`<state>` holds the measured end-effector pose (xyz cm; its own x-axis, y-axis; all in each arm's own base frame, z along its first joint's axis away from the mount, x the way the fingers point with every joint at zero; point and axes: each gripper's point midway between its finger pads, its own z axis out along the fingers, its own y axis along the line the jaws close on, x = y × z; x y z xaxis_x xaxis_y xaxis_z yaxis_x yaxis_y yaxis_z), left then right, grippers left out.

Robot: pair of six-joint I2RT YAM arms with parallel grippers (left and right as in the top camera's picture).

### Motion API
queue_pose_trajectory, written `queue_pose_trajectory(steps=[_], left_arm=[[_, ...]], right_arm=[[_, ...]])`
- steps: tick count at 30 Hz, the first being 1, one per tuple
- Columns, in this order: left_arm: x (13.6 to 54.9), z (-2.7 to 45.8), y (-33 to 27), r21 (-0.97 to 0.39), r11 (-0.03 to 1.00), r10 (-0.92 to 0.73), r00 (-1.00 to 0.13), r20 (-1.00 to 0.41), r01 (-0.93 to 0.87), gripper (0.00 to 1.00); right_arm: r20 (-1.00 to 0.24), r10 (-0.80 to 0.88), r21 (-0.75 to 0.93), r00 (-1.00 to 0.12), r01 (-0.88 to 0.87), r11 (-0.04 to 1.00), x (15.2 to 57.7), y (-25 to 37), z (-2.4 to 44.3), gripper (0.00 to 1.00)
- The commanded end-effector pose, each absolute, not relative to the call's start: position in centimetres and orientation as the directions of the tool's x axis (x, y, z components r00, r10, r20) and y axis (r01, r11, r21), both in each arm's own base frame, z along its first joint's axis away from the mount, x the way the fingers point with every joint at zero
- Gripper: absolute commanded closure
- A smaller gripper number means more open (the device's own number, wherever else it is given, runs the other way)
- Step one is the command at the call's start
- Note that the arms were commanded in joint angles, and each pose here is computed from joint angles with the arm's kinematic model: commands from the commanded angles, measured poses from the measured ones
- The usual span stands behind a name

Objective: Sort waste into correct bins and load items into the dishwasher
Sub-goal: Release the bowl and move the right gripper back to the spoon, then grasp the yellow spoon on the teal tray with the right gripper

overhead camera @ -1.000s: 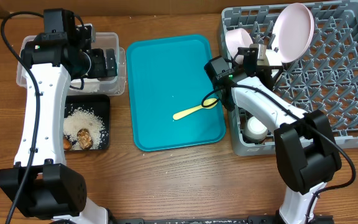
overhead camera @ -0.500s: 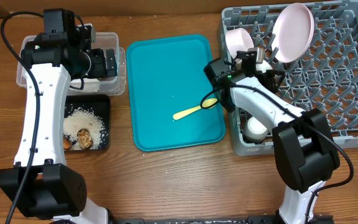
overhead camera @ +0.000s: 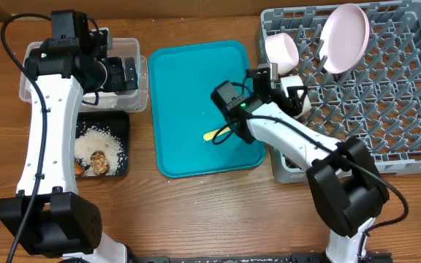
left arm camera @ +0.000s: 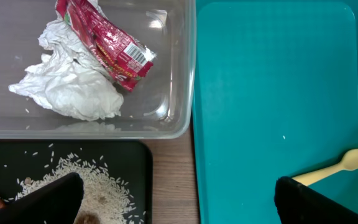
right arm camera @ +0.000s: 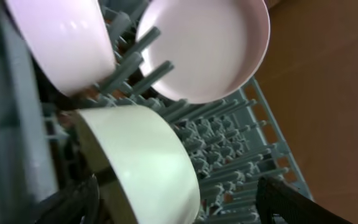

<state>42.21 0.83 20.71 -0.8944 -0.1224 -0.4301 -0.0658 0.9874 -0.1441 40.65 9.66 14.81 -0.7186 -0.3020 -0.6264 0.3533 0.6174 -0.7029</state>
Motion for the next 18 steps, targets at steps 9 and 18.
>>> queue_pose_trajectory(steps=[9, 18], left_arm=[[42.5, 22.0, 0.9, -0.141, 0.988, -0.126, -0.878, -0.462, -0.068, 0.0], [42.5, 22.0, 0.9, -0.141, 0.988, -0.126, -0.878, -0.462, -0.068, 0.0]], right_arm=[[-0.613, 0.001, 0.022, -0.79, -0.015, 1.0, 38.9, 22.2, 18.9, 0.18], [-0.261, 0.337, 0.303, -0.905, 0.254, 0.918, 36.2, 28.0, 10.5, 0.28]])
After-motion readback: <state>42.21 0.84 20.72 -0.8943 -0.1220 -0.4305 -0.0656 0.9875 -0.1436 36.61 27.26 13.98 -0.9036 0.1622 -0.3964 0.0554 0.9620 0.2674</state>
